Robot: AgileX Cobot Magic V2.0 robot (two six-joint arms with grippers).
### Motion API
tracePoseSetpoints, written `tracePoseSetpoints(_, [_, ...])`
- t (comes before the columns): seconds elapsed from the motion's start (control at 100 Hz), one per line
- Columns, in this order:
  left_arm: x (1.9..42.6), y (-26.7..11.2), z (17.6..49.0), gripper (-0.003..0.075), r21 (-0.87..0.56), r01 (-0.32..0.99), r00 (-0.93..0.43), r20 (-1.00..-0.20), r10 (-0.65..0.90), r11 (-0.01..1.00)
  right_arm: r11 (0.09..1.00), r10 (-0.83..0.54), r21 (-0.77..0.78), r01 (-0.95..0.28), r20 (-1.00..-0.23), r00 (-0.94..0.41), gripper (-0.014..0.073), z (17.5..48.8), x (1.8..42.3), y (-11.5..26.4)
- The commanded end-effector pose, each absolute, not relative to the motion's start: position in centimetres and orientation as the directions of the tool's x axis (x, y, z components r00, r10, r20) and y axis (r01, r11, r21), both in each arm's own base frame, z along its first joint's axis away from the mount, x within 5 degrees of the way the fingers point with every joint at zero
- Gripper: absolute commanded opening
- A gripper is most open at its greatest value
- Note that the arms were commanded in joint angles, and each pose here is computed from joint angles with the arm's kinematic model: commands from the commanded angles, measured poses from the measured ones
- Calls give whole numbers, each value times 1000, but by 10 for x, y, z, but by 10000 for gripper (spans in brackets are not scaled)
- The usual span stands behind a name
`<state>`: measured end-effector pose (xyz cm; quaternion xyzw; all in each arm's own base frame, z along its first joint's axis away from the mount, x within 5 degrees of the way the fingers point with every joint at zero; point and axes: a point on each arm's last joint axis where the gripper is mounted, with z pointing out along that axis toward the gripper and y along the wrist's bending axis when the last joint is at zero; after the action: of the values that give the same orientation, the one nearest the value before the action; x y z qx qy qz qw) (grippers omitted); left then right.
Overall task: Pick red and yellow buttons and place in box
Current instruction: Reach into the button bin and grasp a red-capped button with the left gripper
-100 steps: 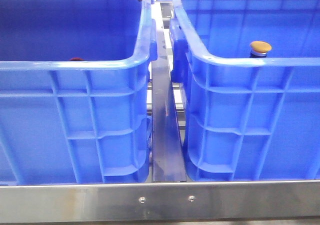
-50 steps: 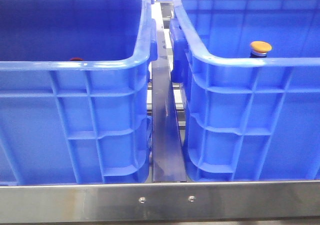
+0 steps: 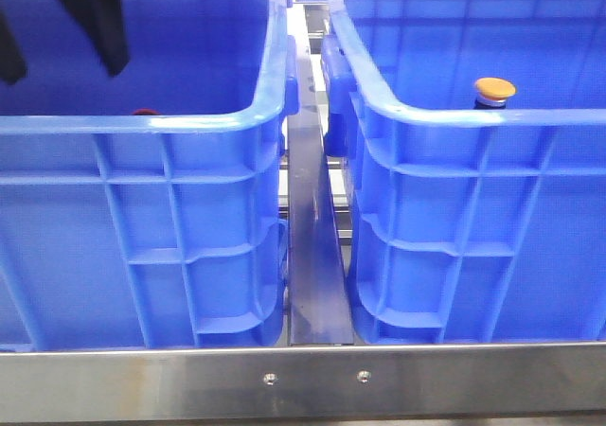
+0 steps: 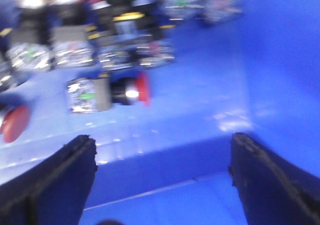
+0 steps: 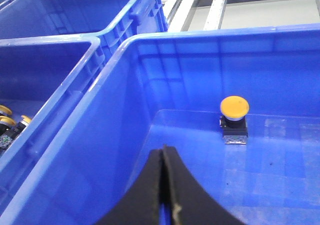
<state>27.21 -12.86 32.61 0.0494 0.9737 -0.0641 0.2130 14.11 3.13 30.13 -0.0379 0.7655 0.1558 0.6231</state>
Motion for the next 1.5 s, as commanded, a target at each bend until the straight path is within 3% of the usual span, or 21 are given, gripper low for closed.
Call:
tracePoseSetpoints(0.0, [281,-124,339,512,-165,115,-885,-465,26,979,949,140,186,-255,-972,-191,-31,310,141,31])
tracePoseSetpoints(0.35, [321,-133,315,512,-159,136,-921,-384,65,978,947,141,189,-260,-971,-192,-31,310,141,31])
tracePoseSetpoints(0.97, [372,-137,279,507,-135,111,-940,-336,60,985,943,140,191,-273,-970,-197,-31,310,140,33])
tracePoseSetpoints(1.06, [372,-136,279,439,-133,116,-939,-339,64,984,943,140,191,-273,-970,-197,-31,310,140,33])
tracePoseSetpoints(1.3, [374,-135,280,120,-141,109,-936,-349,54,984,943,139,191,-274,-970,-198,-31,310,140,33])
tracePoseSetpoints(1.489, [374,-135,284,13,-147,112,-927,-371,50,983,942,139,191,-275,-970,-198,-31,310,140,33])
